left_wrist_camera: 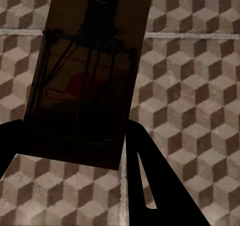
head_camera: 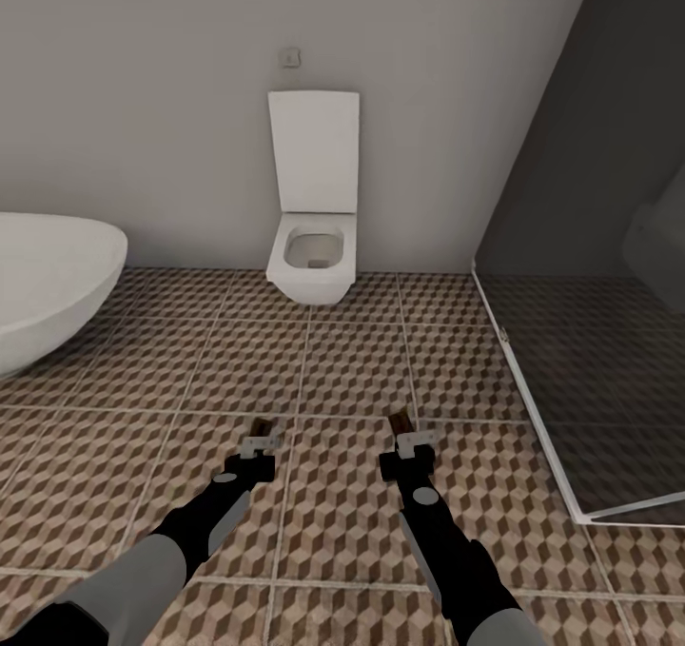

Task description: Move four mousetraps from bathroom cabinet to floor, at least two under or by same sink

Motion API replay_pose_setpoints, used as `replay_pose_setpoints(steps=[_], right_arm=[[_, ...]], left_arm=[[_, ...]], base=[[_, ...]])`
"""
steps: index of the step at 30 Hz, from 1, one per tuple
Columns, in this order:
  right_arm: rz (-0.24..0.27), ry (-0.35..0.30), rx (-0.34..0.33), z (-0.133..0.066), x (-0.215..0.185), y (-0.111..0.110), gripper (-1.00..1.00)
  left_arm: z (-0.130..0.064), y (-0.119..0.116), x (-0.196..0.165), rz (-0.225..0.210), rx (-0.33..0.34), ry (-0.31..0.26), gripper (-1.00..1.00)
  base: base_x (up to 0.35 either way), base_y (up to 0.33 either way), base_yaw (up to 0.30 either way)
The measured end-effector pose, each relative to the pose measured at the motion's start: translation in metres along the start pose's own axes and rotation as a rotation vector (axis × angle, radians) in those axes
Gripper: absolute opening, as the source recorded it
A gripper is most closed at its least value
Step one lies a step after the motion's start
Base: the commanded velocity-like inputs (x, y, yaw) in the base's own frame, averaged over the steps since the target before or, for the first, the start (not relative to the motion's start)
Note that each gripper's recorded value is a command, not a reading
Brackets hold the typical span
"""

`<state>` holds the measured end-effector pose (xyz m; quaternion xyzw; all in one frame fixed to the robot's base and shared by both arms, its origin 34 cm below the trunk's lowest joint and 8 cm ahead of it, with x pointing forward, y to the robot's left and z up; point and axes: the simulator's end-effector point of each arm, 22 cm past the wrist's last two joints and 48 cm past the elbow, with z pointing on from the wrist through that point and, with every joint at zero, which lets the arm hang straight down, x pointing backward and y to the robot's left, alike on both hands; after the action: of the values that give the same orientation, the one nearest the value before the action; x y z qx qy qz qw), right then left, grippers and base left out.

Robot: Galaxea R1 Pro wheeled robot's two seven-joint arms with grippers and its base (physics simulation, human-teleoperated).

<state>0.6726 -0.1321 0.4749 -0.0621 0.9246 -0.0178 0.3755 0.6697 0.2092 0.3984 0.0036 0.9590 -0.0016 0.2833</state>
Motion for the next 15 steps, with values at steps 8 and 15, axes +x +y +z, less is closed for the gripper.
replay_pose_setpoints(steps=[8, 15], right_arm=[[0.0, 0.012, -0.002, 0.012, 0.019, 0.002, -1.0], [0.0, 0.022, -0.003, 0.018, 0.03, 0.004, -1.0]], left_arm=[[0.015, 0.0, 0.017, 0.0, 0.0, 0.012, -1.0], [0.023, 0.0, 0.027, 0.0, 0.001, 0.021, -1.0]], base=[[0.0, 0.0, 0.0], [0.0, 0.0, 0.0]])
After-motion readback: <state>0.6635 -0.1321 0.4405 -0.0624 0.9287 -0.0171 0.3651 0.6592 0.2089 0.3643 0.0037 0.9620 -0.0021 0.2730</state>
